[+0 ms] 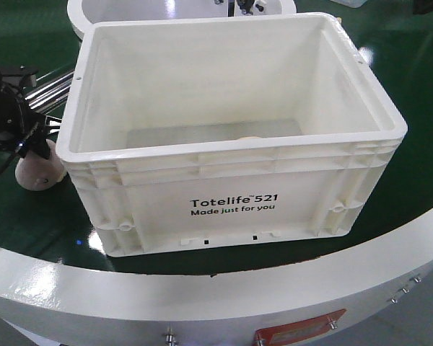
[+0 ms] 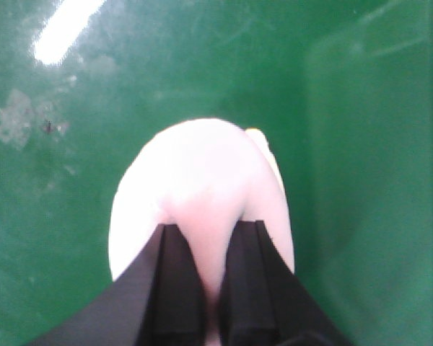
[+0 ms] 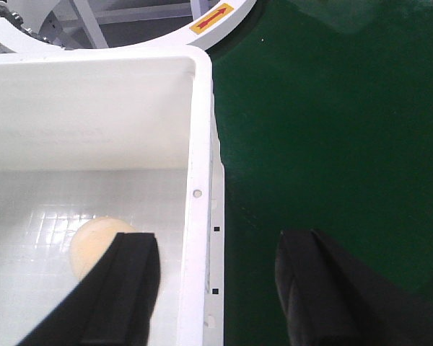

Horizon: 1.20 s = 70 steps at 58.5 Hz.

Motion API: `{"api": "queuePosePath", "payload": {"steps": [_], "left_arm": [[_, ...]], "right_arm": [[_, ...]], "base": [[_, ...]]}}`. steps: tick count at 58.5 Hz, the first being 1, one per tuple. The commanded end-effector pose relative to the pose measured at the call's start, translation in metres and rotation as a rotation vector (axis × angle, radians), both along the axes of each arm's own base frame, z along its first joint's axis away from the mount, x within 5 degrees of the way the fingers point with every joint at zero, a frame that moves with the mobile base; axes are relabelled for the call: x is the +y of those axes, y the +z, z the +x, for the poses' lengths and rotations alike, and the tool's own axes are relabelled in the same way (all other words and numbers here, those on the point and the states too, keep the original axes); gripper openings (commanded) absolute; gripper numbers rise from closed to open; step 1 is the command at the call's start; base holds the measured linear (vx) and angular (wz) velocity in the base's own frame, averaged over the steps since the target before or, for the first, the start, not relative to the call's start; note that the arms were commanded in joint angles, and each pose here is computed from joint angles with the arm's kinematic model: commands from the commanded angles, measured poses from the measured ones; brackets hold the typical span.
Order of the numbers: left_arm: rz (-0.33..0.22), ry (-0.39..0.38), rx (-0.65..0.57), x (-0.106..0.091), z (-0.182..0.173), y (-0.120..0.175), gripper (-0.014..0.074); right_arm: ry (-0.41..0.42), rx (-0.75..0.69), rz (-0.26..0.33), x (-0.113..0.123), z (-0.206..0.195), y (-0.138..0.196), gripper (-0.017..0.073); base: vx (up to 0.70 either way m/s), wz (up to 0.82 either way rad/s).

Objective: Place moving items into box and shelve
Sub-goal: 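Lift the pink ball over the tote and drop it inside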

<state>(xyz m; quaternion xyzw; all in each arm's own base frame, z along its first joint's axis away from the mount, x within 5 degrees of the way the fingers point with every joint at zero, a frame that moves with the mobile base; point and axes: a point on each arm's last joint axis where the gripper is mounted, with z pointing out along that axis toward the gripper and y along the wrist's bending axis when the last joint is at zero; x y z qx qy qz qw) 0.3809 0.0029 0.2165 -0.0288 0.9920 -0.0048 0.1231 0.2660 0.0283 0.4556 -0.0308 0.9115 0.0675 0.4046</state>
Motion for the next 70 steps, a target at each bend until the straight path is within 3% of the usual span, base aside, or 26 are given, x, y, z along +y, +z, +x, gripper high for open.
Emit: {"api": "queuePosePath", "payload": {"steps": [1,12,24,30,36,42,47,62,70], "left_arm": [[-0.020,-0.012,-0.094,-0.003,-0.007,0.036,-0.0008],[-0.026,-0.012,-0.316,-0.004,-0.030,0.103,-0.0005],[-0.109,-0.006,-0.686,-0.010,-0.077,0.214,-0.0003],[-0.226,-0.020,-0.874,-0.018,-0.107,0.268,-0.0003],[-0.411,-0.135,-0.984,-0.038,-0.126,0.300,-0.0003],[-0.570,-0.255,-0.997,-0.060,-0.129,0.305,-0.0003],[-0.629,-0.308,-0.961,-0.075,-0.125,0.300,-0.0002],[-0.662,-0.408,-0.808,-0.113,-0.102,0.271,-0.0001],[-0.604,-0.447,-0.724,-0.130,-0.083,0.247,-0.0001]], "right_arm": [[-0.004,-0.113,0.003,-0.002,-0.006,0.020,0.0435],[-0.004,-0.111,0.003,-0.002,-0.007,0.020,0.0435],[-0.004,-0.111,0.004,-0.002,-0.007,0.020,0.0435],[-0.004,-0.106,0.006,-0.002,-0.007,0.020,0.0435],[-0.008,-0.107,0.012,-0.002,-0.007,0.020,0.0435],[-0.008,-0.109,0.012,-0.002,-0.007,0.020,0.0435],[-0.008,-0.109,0.012,-0.002,-0.007,0.020,0.0435],[-0.008,-0.107,0.012,-0.002,-0.008,0.020,0.0435],[-0.007,-0.098,0.010,-0.002,-0.008,0.020,0.0435]], "base": [[0.00,0.00],[0.00,0.00],[0.00,0.00],[0.00,0.00],[0.00,0.00],[0.00,0.00],[0.00,0.00],[0.00,0.00],[0.00,0.00]]}}
